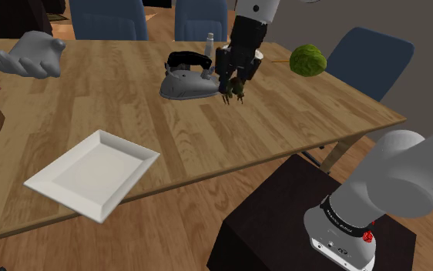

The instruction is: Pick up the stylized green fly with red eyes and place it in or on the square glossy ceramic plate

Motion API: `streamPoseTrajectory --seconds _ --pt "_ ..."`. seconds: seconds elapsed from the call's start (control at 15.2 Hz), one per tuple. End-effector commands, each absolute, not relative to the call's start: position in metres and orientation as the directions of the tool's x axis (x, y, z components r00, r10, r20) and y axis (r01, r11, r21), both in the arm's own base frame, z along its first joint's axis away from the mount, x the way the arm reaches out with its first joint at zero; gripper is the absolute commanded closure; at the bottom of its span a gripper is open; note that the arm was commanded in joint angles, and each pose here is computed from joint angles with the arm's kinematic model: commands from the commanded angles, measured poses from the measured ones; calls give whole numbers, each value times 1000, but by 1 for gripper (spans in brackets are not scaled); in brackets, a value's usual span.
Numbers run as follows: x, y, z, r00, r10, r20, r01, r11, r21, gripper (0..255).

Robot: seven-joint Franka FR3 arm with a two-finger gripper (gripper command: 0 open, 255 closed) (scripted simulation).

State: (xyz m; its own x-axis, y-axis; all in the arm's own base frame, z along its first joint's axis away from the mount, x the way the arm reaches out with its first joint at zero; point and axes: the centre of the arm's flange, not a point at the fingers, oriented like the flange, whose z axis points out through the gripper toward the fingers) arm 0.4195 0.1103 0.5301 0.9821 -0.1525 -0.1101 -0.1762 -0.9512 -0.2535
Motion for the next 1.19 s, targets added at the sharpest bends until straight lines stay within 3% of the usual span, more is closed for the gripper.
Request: streamPoseTrajectory --seconds 0.0,1.12 --pt "424 139 528 982 -153 -110 -177 -951 -254 255" --pt "471 358 527 982 -153 -110 -177 -951 -254 255"
